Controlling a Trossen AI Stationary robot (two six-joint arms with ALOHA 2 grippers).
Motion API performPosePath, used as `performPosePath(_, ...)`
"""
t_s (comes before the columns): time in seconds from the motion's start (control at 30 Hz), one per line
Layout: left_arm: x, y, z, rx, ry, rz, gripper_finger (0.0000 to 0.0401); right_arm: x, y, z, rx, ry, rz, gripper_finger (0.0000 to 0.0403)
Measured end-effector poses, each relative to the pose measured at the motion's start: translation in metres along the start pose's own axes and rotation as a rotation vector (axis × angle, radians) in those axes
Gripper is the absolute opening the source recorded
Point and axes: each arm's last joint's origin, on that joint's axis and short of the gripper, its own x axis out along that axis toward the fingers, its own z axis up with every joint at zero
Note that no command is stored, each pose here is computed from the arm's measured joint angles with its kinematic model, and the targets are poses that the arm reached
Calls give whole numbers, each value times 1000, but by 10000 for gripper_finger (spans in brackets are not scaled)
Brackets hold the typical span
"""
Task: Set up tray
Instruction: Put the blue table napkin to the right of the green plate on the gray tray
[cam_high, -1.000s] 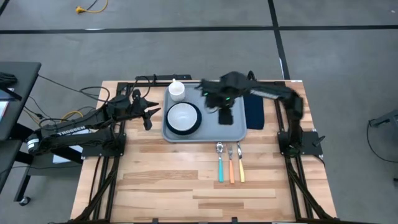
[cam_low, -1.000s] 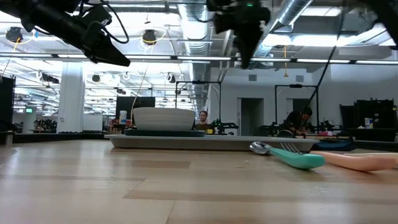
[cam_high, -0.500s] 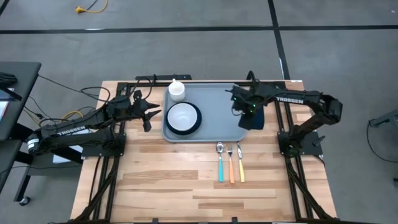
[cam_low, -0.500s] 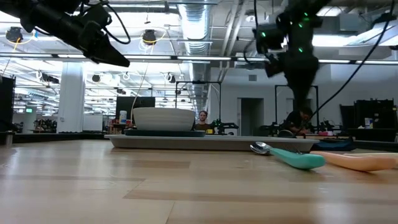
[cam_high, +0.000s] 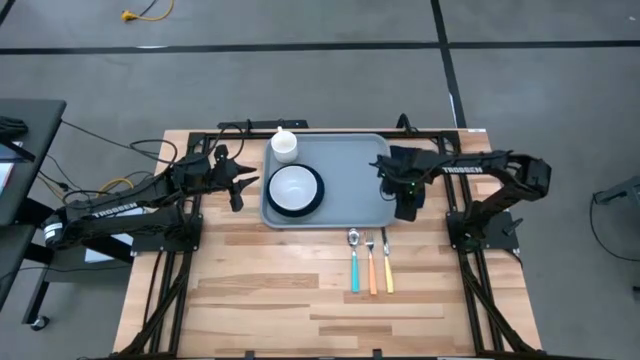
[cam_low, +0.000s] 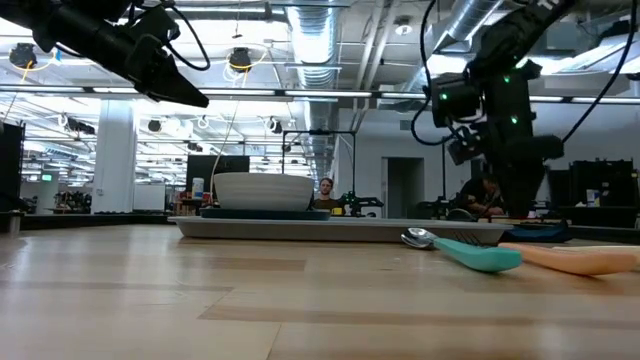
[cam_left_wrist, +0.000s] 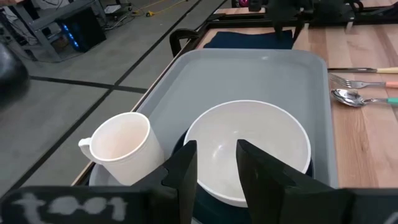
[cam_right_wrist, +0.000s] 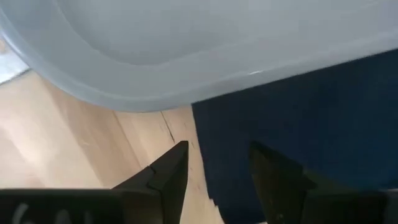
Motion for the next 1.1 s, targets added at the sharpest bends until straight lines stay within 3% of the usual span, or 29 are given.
performPosePath(0.33, 0, 0, 0, -7, -1, 0, 103, 30, 1, -12, -31, -27, -54, 164)
performPosePath(0.57, 0, 0, 1, -8, -11, 2, 103, 34, 0, -14, -30, -27, -100, 159)
performPosePath(0.67, 0, 0, 1, -8, -10, 1, 103, 34, -2, -15, -15, -27, -101, 124)
performPosePath(0.83, 0, 0, 1, -13, -9, 1, 103, 34, -10, -14, 15, -31, -159, 15)
performPosePath(1.1, 0, 0, 1, -18, -8, 1, 103, 26, -22, -16, 152, 34, -298, 5)
